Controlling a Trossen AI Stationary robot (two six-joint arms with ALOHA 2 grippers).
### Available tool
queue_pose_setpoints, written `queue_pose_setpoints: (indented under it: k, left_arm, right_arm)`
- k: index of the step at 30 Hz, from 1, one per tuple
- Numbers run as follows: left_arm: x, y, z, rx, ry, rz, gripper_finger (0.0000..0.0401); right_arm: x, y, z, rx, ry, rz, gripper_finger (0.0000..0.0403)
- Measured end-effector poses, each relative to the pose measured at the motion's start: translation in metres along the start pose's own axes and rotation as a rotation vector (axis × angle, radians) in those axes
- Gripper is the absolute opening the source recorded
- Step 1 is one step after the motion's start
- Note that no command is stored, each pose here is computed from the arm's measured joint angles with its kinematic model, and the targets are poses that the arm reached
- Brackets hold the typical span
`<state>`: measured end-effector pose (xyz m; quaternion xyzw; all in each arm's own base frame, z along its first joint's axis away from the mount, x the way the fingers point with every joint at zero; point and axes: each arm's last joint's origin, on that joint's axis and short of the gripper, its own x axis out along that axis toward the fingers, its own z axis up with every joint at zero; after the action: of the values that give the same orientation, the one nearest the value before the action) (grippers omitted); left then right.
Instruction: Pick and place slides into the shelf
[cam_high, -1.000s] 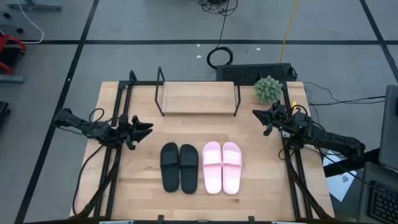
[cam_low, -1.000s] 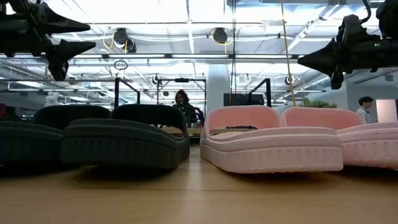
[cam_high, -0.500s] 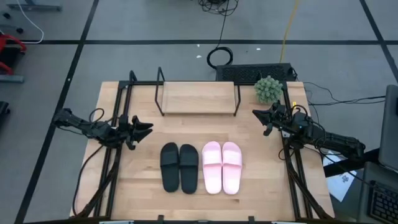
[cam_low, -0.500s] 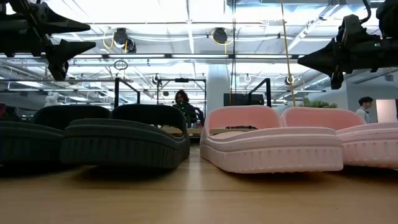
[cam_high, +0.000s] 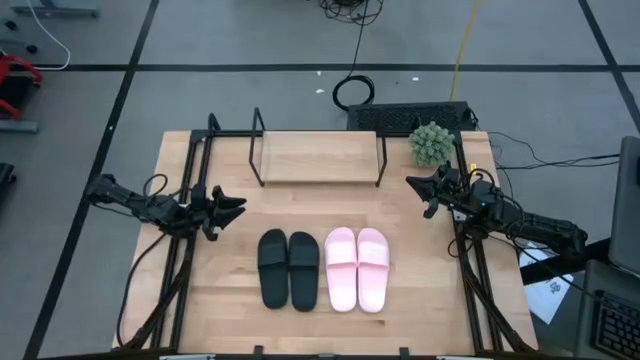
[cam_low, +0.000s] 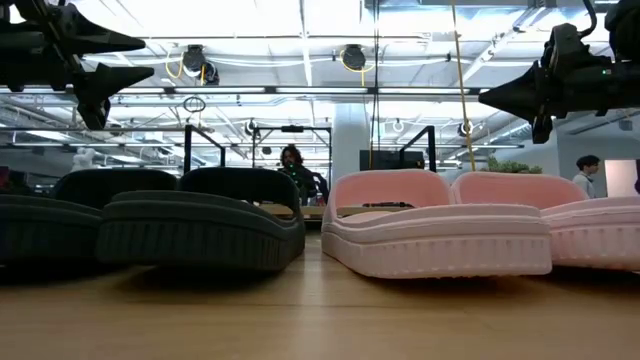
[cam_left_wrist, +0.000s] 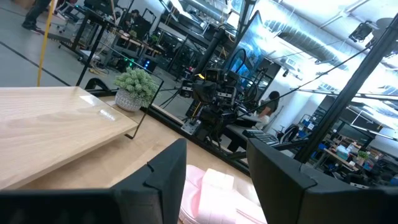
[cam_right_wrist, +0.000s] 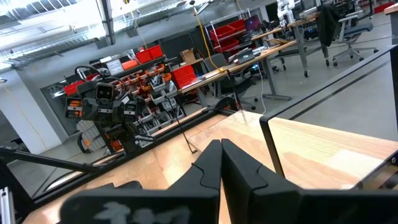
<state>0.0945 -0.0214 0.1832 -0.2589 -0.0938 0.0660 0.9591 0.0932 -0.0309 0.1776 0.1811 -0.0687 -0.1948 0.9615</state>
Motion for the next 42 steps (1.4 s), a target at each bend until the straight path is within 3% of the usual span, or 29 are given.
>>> queue_pose_setpoints:
  k: [11,18,22,26,30,34,38,42]
  left_arm:
    - [0.000,0.002,0.001,0.027,-0.035,0.073,0.0170]
    - [0.000,0.001,0.007,-0.013,-0.098,0.091,0.0170]
    - [-0.001,-0.003,0.015,-0.068,-0.168,0.047,0.0170]
    - [-0.002,-0.008,0.018,-0.139,-0.149,-0.073,0.0170]
    - [0.000,-0.022,0.027,-0.211,-0.078,-0.171,0.0170]
    - [0.012,-0.052,0.045,-0.206,0.077,-0.163,0.0170]
    - [0.033,-0.097,0.055,-0.188,0.349,-0.088,0.0170]
    - [0.052,-0.145,0.042,-0.126,0.626,0.095,0.0170]
  right_arm:
    - [0.000,0.000,0.000,0.006,-0.001,0.001,0.0000]
    - [0.000,0.000,0.001,0.034,-0.008,0.003,0.0000]
    - [0.000,0.000,0.001,0.035,-0.008,0.003,0.0000]
    - [0.000,0.000,0.001,0.035,-0.008,0.003,0.0000]
    - [0.000,0.000,0.001,0.035,-0.007,0.003,0.0000]
    - [0.000,0.000,0.001,0.033,-0.007,0.003,0.0000]
    - [0.000,0.000,0.001,0.031,-0.008,0.001,0.0000]
    - [0.000,0.000,0.001,0.030,-0.008,-0.001,0.0000]
